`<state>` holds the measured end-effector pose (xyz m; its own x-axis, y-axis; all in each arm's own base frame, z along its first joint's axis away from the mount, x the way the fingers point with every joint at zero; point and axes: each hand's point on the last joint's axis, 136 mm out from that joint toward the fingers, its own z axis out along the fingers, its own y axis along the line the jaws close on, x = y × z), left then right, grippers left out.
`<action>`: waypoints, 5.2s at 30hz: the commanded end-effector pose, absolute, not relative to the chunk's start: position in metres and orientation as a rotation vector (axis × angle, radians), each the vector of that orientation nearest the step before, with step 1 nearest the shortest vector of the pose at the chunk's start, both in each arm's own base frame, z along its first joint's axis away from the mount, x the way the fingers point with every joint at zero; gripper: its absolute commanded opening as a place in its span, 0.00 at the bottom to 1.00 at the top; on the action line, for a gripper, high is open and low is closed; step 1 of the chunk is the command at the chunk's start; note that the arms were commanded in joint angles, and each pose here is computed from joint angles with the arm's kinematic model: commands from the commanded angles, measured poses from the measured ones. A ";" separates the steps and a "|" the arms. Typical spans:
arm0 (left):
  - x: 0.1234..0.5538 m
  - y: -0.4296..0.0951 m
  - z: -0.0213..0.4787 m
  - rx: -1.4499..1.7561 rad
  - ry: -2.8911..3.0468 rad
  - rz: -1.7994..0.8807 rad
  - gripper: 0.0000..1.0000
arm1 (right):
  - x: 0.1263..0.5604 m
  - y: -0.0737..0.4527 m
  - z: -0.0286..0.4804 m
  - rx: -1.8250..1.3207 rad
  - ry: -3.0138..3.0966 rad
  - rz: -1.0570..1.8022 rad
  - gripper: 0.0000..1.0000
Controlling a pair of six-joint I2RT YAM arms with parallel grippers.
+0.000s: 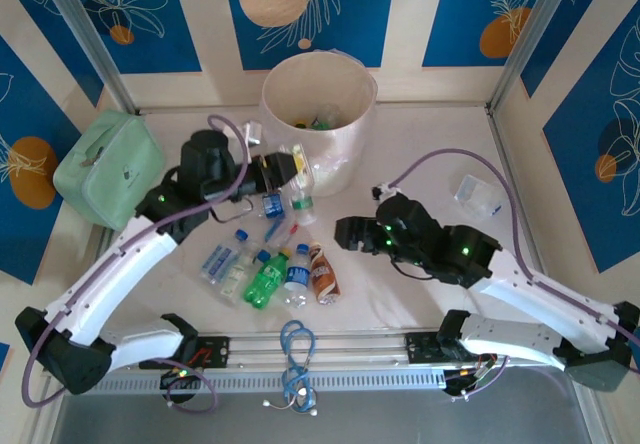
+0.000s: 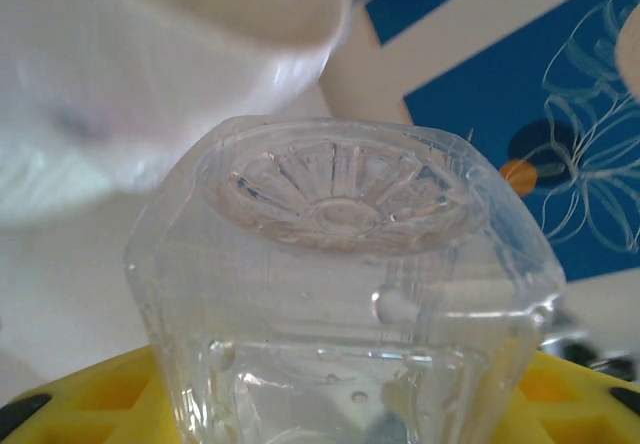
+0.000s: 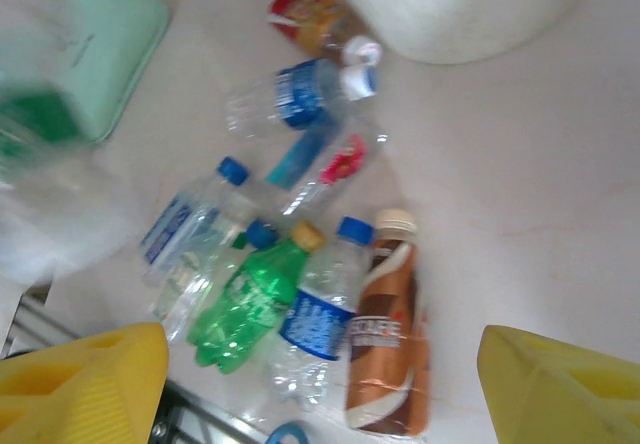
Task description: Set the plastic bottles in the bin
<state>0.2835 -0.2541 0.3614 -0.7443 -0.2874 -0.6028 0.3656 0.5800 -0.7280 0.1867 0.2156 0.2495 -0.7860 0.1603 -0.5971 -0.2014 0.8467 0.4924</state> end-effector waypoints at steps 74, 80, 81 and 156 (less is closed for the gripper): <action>0.419 -0.304 0.397 0.128 2.216 -0.781 0.93 | 0.154 0.216 0.133 -0.006 2.827 0.363 0.85; 0.384 -0.254 0.422 0.077 2.141 -0.687 0.93 | 0.149 0.246 0.121 -0.151 2.918 0.330 0.84; 0.375 -0.245 0.419 0.064 2.132 -0.687 0.94 | 0.148 0.251 0.119 -0.180 2.929 0.332 0.84; 0.234 -0.189 0.276 -0.136 2.318 -1.109 0.91 | 0.160 0.296 0.204 -0.336 2.673 0.664 0.45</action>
<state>0.2322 -0.1794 0.2498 -0.8459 -0.3203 -0.4264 0.0798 0.7145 -0.6951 0.1537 0.2855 0.1765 -0.9376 -0.1430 -0.3169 -0.2586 0.8962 0.3606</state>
